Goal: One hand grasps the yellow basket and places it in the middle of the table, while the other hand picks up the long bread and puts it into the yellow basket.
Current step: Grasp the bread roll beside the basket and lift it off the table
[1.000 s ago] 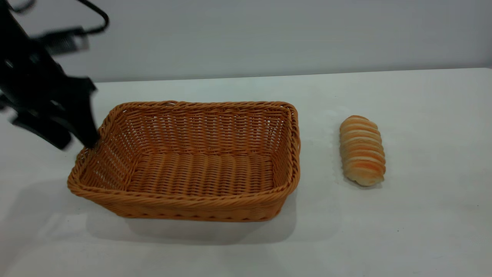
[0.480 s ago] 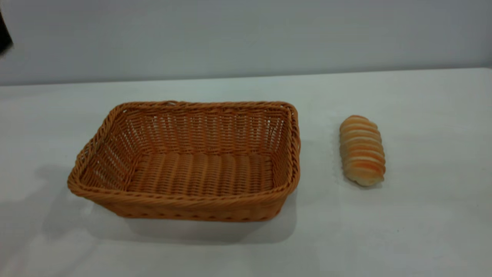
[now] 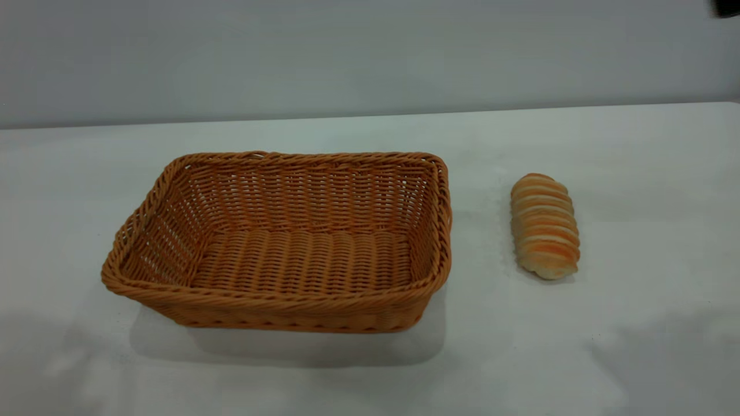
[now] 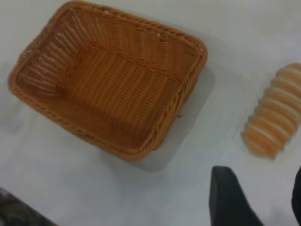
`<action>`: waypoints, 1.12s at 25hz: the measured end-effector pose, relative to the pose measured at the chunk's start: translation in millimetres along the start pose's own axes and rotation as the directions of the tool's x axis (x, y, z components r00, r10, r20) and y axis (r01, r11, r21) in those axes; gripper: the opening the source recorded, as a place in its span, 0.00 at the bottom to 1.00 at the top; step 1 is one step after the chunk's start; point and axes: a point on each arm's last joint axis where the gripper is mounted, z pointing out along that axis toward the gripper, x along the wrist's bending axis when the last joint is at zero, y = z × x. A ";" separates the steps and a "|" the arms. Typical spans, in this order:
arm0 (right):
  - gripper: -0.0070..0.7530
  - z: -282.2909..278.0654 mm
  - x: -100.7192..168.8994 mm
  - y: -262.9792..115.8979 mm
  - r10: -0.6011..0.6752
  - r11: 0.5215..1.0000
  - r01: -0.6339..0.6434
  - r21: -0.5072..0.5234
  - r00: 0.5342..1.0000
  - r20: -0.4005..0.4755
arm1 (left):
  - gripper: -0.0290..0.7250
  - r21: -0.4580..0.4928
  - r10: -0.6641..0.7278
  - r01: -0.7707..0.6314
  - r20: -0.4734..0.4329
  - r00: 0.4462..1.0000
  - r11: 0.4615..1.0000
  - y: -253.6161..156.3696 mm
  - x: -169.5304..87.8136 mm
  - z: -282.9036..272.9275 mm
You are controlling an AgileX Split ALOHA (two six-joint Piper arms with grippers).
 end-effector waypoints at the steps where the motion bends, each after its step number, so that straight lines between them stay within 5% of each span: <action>1: 0.50 12.5 -2.7 4.5 -0.007 1.000 0.007 0.017 1.000 0.004 | 0.74 -0.014 0.003 -0.003 -0.001 1.000 1.000 -2.7 -1.3 -6.3; 12: 0.56 156.5 -43.4 4.9 -0.044 0.971 0.031 0.239 0.998 0.048 | 0.74 -0.176 -0.008 0.006 -0.015 1.000 0.984 -33.2 -14.1 -64.1; 28: 0.58 253.7 -91.9 -38.8 -0.008 0.959 -0.053 0.277 0.977 0.215 | 0.74 -0.221 -0.018 0.016 -0.008 1.000 0.975 -46.0 -19.2 -80.9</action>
